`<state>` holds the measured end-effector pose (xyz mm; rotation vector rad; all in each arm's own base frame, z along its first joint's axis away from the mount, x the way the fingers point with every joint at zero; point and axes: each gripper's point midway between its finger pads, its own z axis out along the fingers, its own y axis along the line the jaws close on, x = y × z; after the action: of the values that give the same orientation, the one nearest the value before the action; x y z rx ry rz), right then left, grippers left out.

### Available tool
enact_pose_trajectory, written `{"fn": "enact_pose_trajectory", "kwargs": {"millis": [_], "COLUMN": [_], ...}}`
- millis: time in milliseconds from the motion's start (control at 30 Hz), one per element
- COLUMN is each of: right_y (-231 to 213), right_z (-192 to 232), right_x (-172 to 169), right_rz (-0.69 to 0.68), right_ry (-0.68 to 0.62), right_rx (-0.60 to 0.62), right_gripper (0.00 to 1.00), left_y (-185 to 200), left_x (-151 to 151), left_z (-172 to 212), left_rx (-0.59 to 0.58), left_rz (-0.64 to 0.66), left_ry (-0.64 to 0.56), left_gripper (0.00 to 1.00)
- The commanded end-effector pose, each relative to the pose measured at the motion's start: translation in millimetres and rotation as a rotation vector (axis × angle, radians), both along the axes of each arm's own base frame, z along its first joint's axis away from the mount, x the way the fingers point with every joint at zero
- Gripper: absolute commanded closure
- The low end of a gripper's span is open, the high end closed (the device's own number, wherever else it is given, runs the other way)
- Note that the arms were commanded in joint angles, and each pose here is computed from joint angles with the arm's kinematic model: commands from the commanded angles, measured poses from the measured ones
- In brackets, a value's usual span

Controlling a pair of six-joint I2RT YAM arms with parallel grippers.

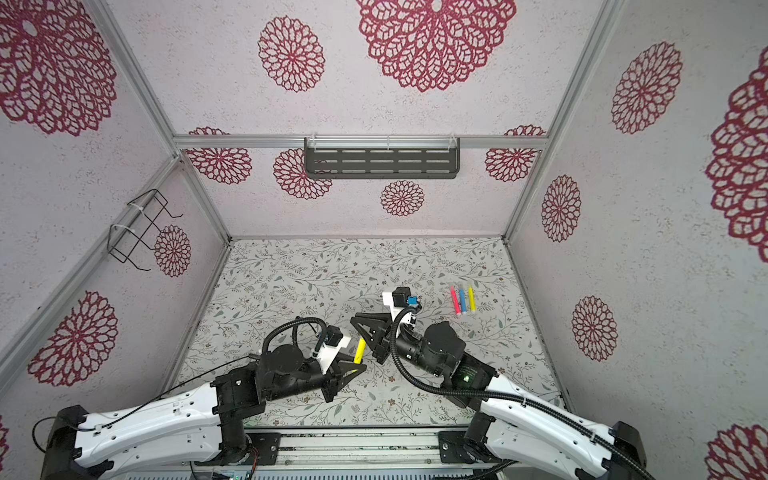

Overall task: Insert the pens into the pen caps
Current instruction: 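Move the open right gripper back toward the far highlighters, then bring the open right gripper to the capped yellow highlighter held by the left gripper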

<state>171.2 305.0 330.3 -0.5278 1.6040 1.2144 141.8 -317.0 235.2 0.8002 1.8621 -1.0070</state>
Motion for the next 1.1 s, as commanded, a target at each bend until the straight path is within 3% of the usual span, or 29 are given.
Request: {"fn": "enact_pose_trajectory", "kwargs": {"millis": [0, 700, 1033, 1067], "right_y": [12, 15, 13, 12], "right_z": [-127, -146, -92, -86], "right_x": [-52, -63, -55, -53], "right_rz": [0.217, 0.222, 0.187, 0.175], "right_ry": [0.248, 0.272, 0.166, 0.152], "right_rx": [-0.346, -0.373, -0.34, -0.336], "right_gripper": [1.0, 1.0, 1.0, 0.91], "left_y": [22, 35, 33, 32], "left_x": [27, 36, 39, 39], "left_z": [170, 182, 148, 143], "left_rx": [-0.499, -0.509, -0.445, -0.433], "left_rz": [0.136, 0.157, 0.171, 0.17], "left_ry": [-0.24, -0.257, -0.188, -0.175], "left_gripper": [1.0, 1.0, 1.0, 1.0]}}
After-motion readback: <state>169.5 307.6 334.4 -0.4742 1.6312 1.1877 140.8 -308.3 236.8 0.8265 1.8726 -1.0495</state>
